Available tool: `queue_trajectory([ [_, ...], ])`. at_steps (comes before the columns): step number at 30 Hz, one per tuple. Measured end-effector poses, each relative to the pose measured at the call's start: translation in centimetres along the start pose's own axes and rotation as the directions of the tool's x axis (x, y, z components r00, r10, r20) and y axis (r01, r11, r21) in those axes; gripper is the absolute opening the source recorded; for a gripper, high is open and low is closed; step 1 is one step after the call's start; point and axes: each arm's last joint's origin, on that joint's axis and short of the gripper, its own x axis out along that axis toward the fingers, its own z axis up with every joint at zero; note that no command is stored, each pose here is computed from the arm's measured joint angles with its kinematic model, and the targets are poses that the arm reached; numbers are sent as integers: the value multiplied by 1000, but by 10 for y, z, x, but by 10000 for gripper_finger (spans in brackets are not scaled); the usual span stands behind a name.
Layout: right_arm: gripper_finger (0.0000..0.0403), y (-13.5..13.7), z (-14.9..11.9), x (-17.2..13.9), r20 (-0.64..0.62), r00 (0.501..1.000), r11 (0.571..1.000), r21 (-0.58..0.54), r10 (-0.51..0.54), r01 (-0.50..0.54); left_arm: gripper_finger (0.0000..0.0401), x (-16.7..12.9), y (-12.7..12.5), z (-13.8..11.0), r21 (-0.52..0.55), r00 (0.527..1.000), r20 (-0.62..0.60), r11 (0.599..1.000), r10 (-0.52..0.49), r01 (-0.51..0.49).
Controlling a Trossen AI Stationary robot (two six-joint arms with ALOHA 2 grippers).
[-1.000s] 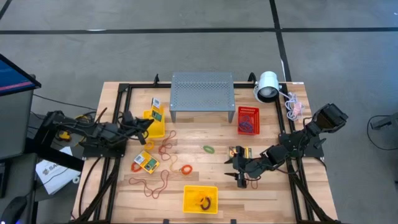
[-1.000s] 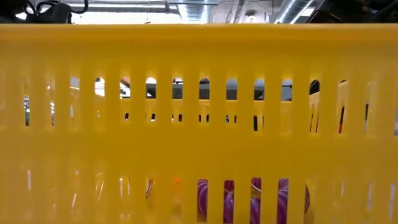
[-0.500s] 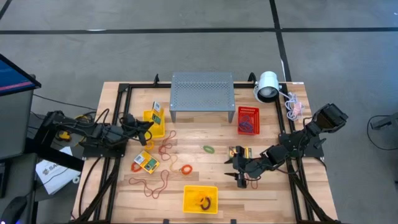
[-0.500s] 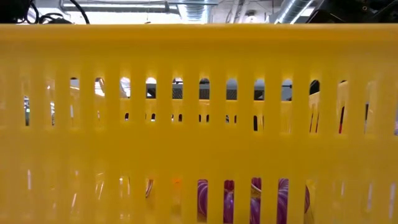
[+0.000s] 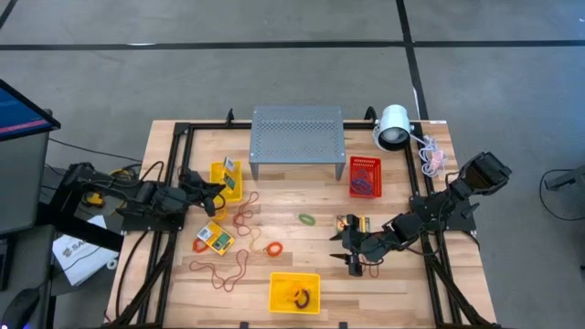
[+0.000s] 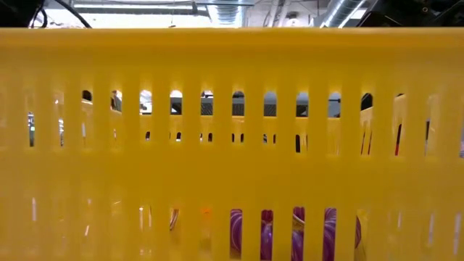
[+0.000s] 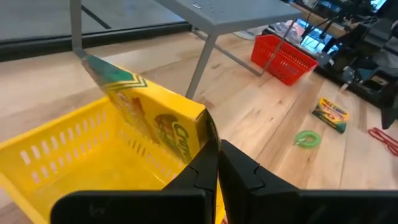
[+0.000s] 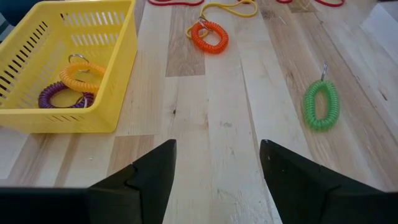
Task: Pick & Place Office Desk Supplies
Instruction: Put the yellow crayon box into the top yellow bin
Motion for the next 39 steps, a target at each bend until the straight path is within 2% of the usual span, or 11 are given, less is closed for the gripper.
queue_trajectory([
  [15,227,0,0,0,0,1000,1000,0,0,0,2,-1,2,-2,-15,999,-36,1000,12,-12],
  [24,227,0,0,0,1,1000,1000,0,0,0,2,-5,-2,11,-13,1000,1,1000,9,-9],
  [32,227,0,0,0,0,1000,1000,0,0,0,2,0,-1,0,12,993,-93,997,72,-72],
  [39,227,0,0,0,0,1000,1000,1,-1,1,2,6,-5,-4,22,989,-115,995,96,-94],
])
